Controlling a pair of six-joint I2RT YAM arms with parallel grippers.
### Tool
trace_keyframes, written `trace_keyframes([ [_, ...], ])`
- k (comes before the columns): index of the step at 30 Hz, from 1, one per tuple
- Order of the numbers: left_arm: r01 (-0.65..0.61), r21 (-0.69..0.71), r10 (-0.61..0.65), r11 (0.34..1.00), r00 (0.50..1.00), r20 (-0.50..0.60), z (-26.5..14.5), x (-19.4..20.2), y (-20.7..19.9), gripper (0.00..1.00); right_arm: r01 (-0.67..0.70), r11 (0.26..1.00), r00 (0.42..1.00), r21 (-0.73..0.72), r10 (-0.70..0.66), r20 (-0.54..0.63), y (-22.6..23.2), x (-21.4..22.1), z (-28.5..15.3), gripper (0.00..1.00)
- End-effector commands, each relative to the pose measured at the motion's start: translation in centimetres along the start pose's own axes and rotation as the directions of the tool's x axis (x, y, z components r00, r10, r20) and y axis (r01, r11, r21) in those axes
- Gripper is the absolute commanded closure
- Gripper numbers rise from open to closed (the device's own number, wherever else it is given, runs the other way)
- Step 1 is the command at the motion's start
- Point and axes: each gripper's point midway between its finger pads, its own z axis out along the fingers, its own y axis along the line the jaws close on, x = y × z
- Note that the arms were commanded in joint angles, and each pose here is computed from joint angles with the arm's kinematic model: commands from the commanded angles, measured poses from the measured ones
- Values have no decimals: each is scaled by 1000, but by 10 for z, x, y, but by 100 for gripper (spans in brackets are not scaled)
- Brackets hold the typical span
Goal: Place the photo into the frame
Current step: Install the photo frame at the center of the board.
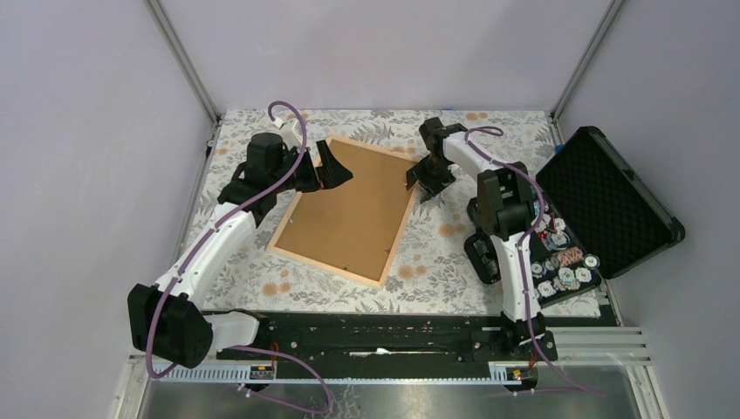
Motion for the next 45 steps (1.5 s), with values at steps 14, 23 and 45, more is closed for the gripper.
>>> trace_keyframes([
  [14, -53, 63, 49, 997, 997, 62, -9, -20, -22, 1, -33, 999, 993, -42, 37, 111, 20, -15, -9, 22],
  [23, -52, 66, 48, 996, 997, 58, -8, -19, -23, 1, -11, 997, 995, -81, 19, 103, 29, -13, -15, 16],
  [45, -60, 76, 56, 995, 997, 60, -10, -18, -27, 1, -136, 989, 987, 62, 130, 89, 9, -13, 16, 16],
])
